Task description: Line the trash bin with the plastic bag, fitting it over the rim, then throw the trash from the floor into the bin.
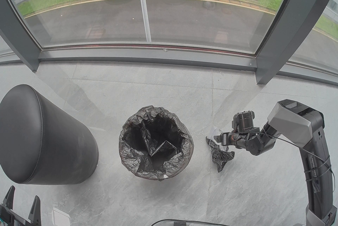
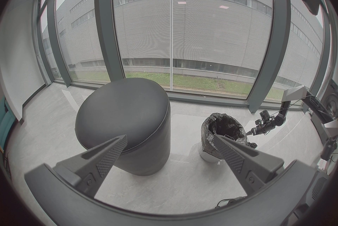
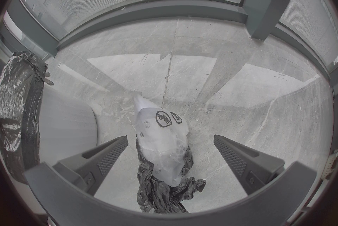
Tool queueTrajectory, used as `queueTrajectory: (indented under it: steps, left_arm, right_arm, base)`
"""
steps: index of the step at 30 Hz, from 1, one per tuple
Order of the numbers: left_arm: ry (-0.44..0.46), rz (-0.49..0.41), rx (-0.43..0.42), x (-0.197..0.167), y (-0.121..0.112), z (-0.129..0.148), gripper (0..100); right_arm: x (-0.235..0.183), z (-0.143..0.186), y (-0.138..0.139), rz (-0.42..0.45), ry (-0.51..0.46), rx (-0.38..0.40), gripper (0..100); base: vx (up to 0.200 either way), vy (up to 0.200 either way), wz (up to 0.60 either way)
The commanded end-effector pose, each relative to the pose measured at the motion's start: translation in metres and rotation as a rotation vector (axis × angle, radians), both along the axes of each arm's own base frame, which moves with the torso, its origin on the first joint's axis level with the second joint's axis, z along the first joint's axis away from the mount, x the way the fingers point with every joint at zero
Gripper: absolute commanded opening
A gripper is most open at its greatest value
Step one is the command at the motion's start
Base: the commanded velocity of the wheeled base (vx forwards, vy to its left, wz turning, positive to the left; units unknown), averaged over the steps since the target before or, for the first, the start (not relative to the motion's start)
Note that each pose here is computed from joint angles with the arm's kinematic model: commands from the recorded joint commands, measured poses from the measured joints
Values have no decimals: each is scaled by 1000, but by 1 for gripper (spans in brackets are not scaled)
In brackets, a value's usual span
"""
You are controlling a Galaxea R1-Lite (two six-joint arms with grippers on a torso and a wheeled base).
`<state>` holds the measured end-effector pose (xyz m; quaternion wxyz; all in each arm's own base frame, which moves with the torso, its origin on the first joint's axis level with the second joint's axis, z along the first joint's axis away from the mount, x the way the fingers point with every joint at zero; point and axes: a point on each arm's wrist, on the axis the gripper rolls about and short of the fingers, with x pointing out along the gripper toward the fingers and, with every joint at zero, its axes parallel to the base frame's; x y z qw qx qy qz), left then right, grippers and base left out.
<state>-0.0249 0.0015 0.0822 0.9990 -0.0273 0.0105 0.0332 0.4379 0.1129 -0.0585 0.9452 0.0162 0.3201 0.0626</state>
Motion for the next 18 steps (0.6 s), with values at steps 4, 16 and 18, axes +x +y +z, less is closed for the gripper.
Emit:
queueTrajectory:
  steps: [4,16,18]
  left_arm:
    - [-16,0,-8,-1,0,0,100]
    - [-16,0,-15,-1,0,0,100]
    - [-16,0,-15,-1,0,0,100]
  right_arm:
    - [19,9,6,40,11,-25,100]
    - [33,12,12,49,94,-44,100]
    - [34,10,13,49,99,-47,100]
  base:
    - [0,0,0]
    - [0,0,0]
    - [0,0,0]
